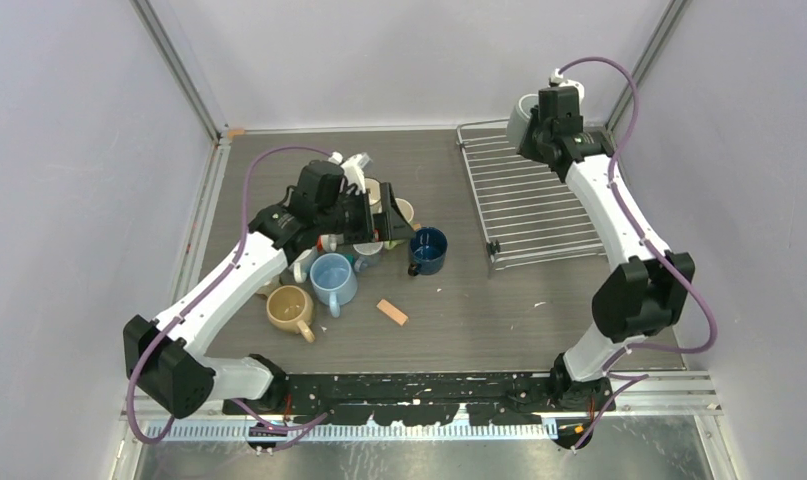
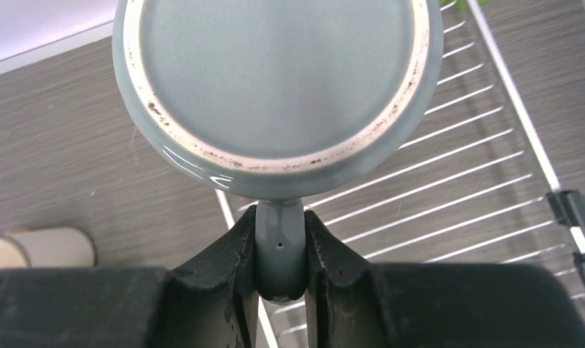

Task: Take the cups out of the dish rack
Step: Unload the cup from the dish rack.

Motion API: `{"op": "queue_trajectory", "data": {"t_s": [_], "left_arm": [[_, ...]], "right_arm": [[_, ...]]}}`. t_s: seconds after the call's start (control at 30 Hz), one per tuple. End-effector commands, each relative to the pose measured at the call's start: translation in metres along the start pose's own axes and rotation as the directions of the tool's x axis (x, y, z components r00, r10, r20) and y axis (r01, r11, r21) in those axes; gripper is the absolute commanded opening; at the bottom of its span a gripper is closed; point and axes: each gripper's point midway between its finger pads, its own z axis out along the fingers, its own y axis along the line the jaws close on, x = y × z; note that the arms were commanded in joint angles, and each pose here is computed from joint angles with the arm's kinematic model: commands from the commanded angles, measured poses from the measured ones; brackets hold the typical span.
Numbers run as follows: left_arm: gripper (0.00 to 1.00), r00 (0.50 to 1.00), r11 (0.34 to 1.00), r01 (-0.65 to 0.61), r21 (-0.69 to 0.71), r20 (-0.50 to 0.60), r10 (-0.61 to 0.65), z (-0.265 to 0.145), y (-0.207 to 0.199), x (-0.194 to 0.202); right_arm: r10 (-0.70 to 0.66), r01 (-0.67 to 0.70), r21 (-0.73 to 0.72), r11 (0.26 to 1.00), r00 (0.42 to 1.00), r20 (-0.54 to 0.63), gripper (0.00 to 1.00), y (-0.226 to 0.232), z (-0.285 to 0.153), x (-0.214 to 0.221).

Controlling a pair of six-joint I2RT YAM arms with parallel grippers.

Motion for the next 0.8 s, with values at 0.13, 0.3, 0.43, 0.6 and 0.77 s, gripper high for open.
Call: {"op": "queue_trajectory", "data": {"t_s": [0.13,0.3,0.43,0.6,0.77], "left_arm": [[1.00,0.978,0.970,0.161,0.182,0.101,-0.181,0.009,-0.025,-0.047],[1.00,0.956,0.946,0.224,0.236,0.138,-0.260,0.015,-0.030,-0.070],[1.00,0.930,0.920,0.263,0.292,0.175,-0.322,0.017,-0.035,-0.091],[1.00,0.887,0.861,0.328,0.389,0.188,-0.422,0.022,-0.043,-0.114],[1.00,0.846,0.800,0.391,0.455,0.164,-0.507,0.029,-0.047,-0.126]], "right_arm": [[0.146,-0.114,-0.250,0.962,0.983,0.112,0.01,0.046,-0.087,-0.026],[0.188,-0.148,-0.380,0.913,0.980,0.070,0.01,0.070,-0.120,-0.008],[0.209,-0.178,-0.480,0.859,0.978,0.010,0.01,0.091,-0.138,0.011],[0.237,-0.219,-0.569,0.793,0.971,-0.044,0.01,0.112,-0.154,0.023],[0.280,-0.268,-0.649,0.712,0.956,-0.087,0.01,0.132,-0.171,0.026]]}}
